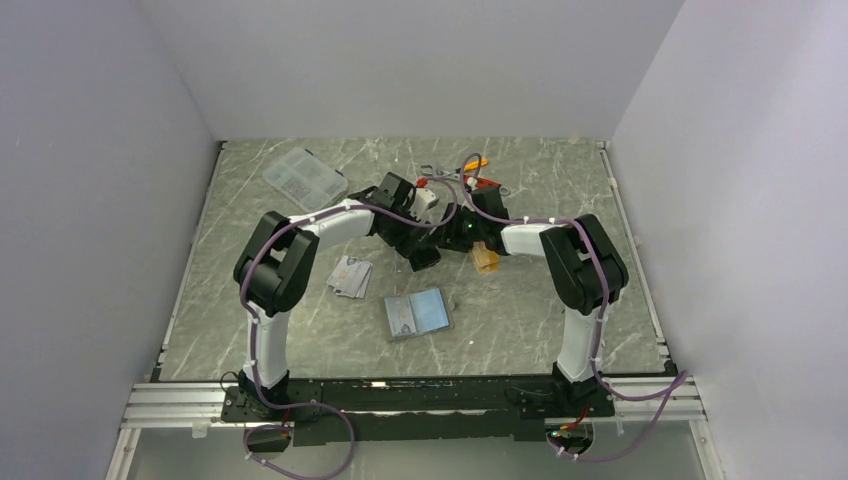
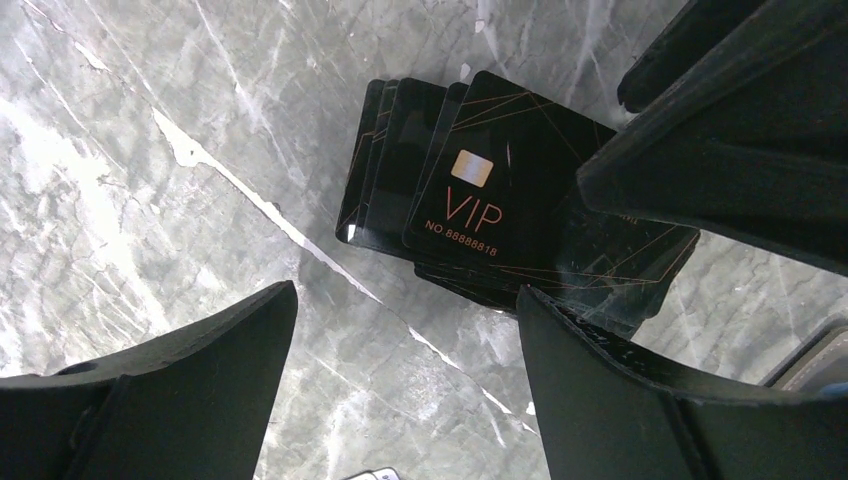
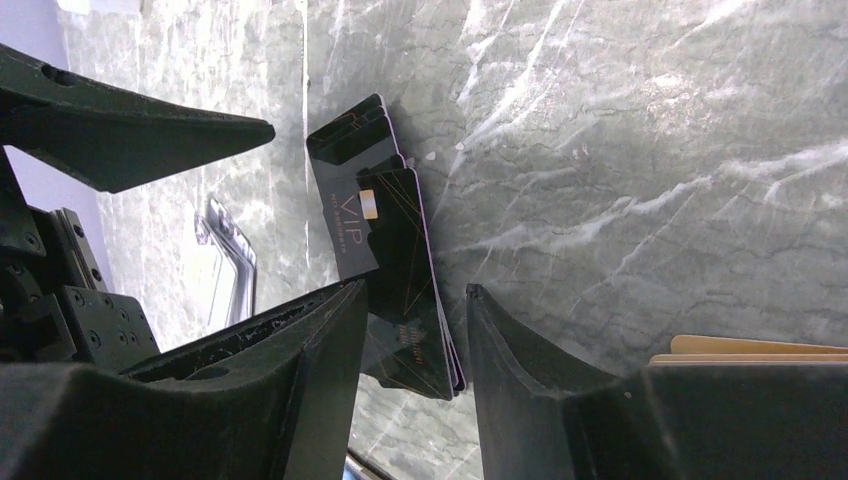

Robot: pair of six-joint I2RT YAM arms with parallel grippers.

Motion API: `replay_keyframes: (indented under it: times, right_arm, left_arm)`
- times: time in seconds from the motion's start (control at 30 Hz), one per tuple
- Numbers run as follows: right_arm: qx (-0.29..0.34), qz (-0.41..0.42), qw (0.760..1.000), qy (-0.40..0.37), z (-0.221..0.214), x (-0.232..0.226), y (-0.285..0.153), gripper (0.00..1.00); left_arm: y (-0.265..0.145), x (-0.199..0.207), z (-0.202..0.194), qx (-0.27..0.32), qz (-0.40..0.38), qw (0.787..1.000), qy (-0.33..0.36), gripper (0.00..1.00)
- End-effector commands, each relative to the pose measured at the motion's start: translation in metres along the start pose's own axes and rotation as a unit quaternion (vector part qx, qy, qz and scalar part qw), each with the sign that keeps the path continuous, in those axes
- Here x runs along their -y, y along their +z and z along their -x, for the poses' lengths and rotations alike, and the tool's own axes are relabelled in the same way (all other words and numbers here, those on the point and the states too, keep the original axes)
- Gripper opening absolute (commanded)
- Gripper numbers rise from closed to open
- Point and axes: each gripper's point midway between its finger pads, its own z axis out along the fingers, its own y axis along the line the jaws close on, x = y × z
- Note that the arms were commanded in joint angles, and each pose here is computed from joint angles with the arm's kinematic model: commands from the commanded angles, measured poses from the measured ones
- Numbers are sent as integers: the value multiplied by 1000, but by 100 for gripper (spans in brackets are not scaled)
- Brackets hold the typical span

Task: Put the credit cards into the card holder
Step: Pick up the credit card from the center of the board.

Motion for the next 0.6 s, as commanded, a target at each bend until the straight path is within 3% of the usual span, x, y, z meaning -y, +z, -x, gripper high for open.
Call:
replay_keyframes:
  times: [0.0, 0.13, 0.47, 0.57]
  right_arm:
    - [-65, -71, 995, 28, -50, 42, -4, 45]
    - [-68, -69, 995, 26, -51, 41, -6, 44]
    - [-76, -73, 994, 25, -56, 45, -7, 44]
    - [-77, -71, 994, 25, -55, 44, -6, 44]
  left_arm:
    - [-15, -3, 29, 50, -5, 999, 14, 86]
    - [-10, -3, 25, 39, -8, 999, 13, 86]
    - [-45, 6, 41, 94, -85, 992, 22, 83]
    - [-42, 0, 44, 96, -74, 992, 20, 83]
